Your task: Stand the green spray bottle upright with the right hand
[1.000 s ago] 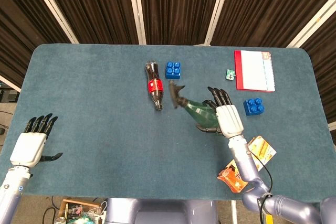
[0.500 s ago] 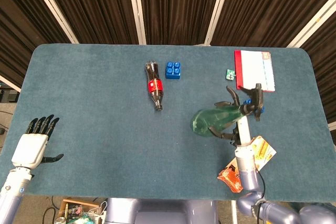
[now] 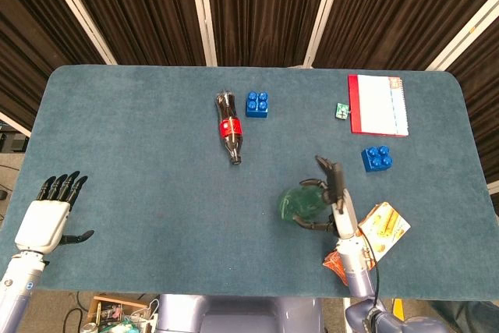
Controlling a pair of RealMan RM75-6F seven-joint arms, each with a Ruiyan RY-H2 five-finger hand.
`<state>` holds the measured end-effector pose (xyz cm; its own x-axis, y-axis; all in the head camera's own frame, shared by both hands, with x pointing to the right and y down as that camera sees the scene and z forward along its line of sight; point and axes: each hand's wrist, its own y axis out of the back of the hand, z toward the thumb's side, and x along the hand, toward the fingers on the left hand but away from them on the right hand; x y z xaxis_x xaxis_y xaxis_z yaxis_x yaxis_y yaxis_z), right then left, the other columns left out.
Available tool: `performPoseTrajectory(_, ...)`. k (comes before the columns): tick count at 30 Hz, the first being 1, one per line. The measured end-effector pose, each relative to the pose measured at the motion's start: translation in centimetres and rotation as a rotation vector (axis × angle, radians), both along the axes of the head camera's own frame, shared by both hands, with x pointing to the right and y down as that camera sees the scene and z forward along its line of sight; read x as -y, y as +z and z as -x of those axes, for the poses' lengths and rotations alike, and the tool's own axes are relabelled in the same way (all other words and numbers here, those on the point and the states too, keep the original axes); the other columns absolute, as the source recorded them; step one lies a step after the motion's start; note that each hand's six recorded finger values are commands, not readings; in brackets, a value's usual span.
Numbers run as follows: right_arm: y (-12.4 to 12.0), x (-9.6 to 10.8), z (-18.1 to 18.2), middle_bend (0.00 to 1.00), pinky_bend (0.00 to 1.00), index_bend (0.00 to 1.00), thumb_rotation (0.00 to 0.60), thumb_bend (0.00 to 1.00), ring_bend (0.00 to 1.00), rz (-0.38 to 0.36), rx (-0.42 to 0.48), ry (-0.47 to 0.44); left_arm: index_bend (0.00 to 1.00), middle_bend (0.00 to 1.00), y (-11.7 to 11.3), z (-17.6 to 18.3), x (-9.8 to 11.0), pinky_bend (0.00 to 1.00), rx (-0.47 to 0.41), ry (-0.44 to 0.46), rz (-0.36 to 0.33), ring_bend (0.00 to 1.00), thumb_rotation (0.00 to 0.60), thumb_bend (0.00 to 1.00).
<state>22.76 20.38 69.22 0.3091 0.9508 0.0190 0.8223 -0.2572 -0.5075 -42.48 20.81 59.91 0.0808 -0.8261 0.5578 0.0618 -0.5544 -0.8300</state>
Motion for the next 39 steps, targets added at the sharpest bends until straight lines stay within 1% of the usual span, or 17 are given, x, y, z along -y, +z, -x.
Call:
performPoseTrajectory(3, 0.7, -1.0, 0.8, 0.06, 0.0, 0.88, 0.6, 0.7, 0.0, 0.006, -0.032, -0.033, 0.0, 0.0, -0.1, 0.0, -0.1, 0.04, -0.003, 0.004, 0.0, 0.0, 0.6, 0.06)
performPoseTrajectory(6, 1.1, -1.5, 1.4, 0.06, 0.0, 0.88, 0.6, 0.7, 0.0, 0.014, -0.049, -0.047, 0.0, 0.0, -0.2, -0.1, -0.1, 0.04, -0.007, 0.007, -0.001, 0.0, 0.6, 0.06)
performPoseTrajectory(8, 1.4, -1.6, 1.5, 0.06, 0.0, 0.88, 0.6, 0.7, 0.0, 0.023, -0.056, -0.051, 0.0, 0.0, -0.2, -0.1, -0.2, 0.04, -0.009, 0.009, -0.001, 0.0, 0.6, 0.06)
performPoseTrajectory(12, 2.4, -1.7, 1.7, 0.06, 0.0, 0.88, 0.6, 0.7, 0.0, 0.066, -0.07, -0.047, 0.0, 0.0, -0.2, -0.1, -0.3, 0.04, -0.013, 0.016, 0.003, 0.0, 0.6, 0.06)
performPoseTrajectory(17, 2.7, -1.6, 1.7, 0.06, 0.0, 0.87, 0.6, 0.7, 0.0, 0.076, -0.078, -0.046, 0.0, 0.0, -0.2, 0.0, -0.2, 0.04, -0.014, 0.015, 0.006, 0.0, 0.6, 0.06)
performPoseTrajectory(18, 2.7, -1.5, 1.7, 0.05, 0.0, 0.84, 0.6, 0.7, 0.0, 0.078, -0.081, -0.046, 0.0, 0.0, -0.2, 0.0, -0.3, 0.04, -0.014, 0.015, 0.006, 0.0, 0.6, 0.06)
performPoseTrajectory(20, 2.8, -1.4, 1.6, 0.03, 0.0, 0.72, 0.6, 0.69, 0.0, 0.078, -0.086, -0.047, 0.0, 0.0, -0.2, 0.0, -0.3, 0.04, -0.015, 0.016, 0.006, 0.0, 0.6, 0.06)
performPoseTrajectory(21, 2.8, -1.4, 1.6, 0.01, 0.0, 0.62, 0.6, 0.67, 0.0, 0.079, -0.088, -0.048, 0.0, 0.0, -0.2, -0.1, -0.3, 0.04, -0.015, 0.016, 0.006, 0.0, 0.6, 0.06)
performPoseTrajectory(23, 2.7, -1.5, 1.5, 0.0, 0.0, 0.46, 0.6, 0.62, 0.0, 0.077, -0.092, -0.056, 0.0, 0.0, -0.2, -0.1, -0.3, 0.04, -0.016, 0.017, 0.005, 0.0, 0.6, 0.06)
performPoseTrajectory(24, 2.7, -1.5, 1.4, 0.0, 0.0, 0.36, 0.6, 0.59, 0.0, 0.074, -0.095, -0.062, 0.0, 0.0, -0.3, -0.1, -0.3, 0.04, -0.016, 0.016, 0.005, 0.0, 0.6, 0.06)
performPoseTrajectory(27, 2.5, -1.6, 1.3, 0.0, 0.0, 0.19, 0.6, 0.53, 0.0, 0.064, -0.102, -0.078, 0.0, 0.0, -0.3, -0.1, -0.3, 0.04, -0.015, 0.015, 0.004, 0.0, 0.6, 0.06)
performPoseTrajectory(29, 2.4, -1.6, 1.2, 0.0, 0.0, 0.14, 0.6, 0.49, 0.0, 0.06, -0.106, -0.088, 0.0, 0.0, -0.2, -0.1, -0.3, 0.04, -0.015, 0.015, 0.005, 0.0, 0.6, 0.06)
performPoseTrajectory(31, 2.4, -1.6, 1.2, 0.0, 0.0, 0.06, 0.6, 0.38, 0.0, 0.058, -0.107, -0.098, 0.0, 0.0, -0.2, -0.1, -0.3, 0.04, -0.014, 0.016, 0.005, 0.0, 0.6, 0.06)
performPoseTrajectory(33, 2.4, -1.7, 1.3, 0.0, 0.0, 0.01, 0.6, 0.28, 0.0, 0.064, -0.102, -0.104, 0.0, 0.0, -0.3, -0.1, -0.3, 0.04, -0.015, 0.017, 0.003, 0.0, 0.6, 0.06)
performPoseTrajectory(37, 2.6, -1.8, 1.3, 0.0, 0.0, 0.0, 0.6, 0.15, 0.0, 0.067, -0.121, -0.118, 0.0, 0.0, -0.5, -0.3, -0.4, 0.04, -0.019, 0.022, -0.005, 0.0, 0.6, 0.06)
performPoseTrajectory(39, 2.5, -1.8, 1.3, 0.0, 0.0, 0.0, 0.6, 0.12, 0.0, 0.064, -0.132, -0.121, 0.0, 0.0, -0.6, -0.2, -0.4, 0.04, -0.02, 0.021, -0.007, 0.0, 0.6, 0.06)
